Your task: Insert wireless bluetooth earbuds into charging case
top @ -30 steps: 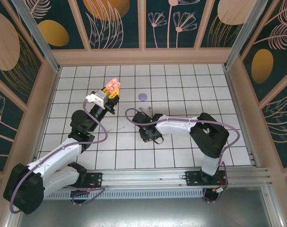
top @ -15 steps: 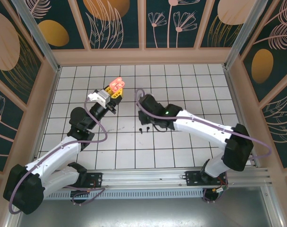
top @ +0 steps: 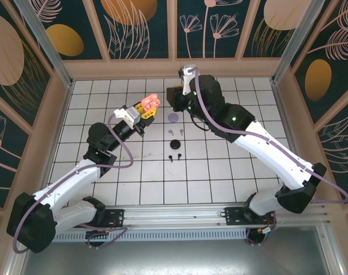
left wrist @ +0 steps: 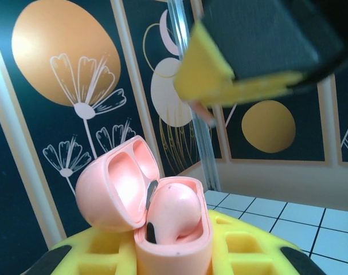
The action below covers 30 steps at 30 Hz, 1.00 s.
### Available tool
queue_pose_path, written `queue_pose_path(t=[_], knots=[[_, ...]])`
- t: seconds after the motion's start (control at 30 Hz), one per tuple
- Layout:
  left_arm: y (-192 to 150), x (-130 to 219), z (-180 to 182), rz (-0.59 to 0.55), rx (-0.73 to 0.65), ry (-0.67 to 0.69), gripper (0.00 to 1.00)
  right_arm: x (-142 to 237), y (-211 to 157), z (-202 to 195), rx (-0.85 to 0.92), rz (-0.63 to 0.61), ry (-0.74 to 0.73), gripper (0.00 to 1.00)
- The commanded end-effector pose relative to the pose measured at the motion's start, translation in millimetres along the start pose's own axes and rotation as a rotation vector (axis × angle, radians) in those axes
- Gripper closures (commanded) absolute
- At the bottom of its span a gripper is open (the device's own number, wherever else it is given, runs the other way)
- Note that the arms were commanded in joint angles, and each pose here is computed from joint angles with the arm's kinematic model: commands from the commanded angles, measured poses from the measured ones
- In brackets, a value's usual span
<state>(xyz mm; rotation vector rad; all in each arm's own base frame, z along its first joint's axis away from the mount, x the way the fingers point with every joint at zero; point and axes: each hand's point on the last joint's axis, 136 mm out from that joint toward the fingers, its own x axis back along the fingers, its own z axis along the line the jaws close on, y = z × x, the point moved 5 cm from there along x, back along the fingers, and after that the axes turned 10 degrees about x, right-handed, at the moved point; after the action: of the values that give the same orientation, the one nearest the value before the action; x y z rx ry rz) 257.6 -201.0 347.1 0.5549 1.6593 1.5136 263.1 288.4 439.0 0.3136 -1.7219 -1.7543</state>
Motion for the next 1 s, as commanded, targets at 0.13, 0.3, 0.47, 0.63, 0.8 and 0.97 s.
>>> queue_pose_path(t=[0.13,0.3,0.47,0.63,0.8,0.97], knots=[[14,-11,-4,-0.046,0.016,-0.052,1.00,1,32,15,0.093,-0.143,0.113,0.76],[14,-13,-2,-0.052,0.021,-0.047,1.00,-5,23,21,0.134,-0.162,0.161,0.76],[15,-13,-2,-0.058,0.020,-0.044,1.00,-8,10,24,0.177,-0.171,0.194,0.76],[17,-14,-2,-0.065,0.021,-0.045,1.00,-13,0,22,0.190,-0.167,0.198,0.76],[17,-13,-2,-0.068,0.020,-0.044,1.00,-16,-5,19,0.174,-0.163,0.195,0.77],[18,-12,-3,-0.073,0.022,-0.045,1.00,-21,-10,16,0.157,-0.153,0.191,0.77]])
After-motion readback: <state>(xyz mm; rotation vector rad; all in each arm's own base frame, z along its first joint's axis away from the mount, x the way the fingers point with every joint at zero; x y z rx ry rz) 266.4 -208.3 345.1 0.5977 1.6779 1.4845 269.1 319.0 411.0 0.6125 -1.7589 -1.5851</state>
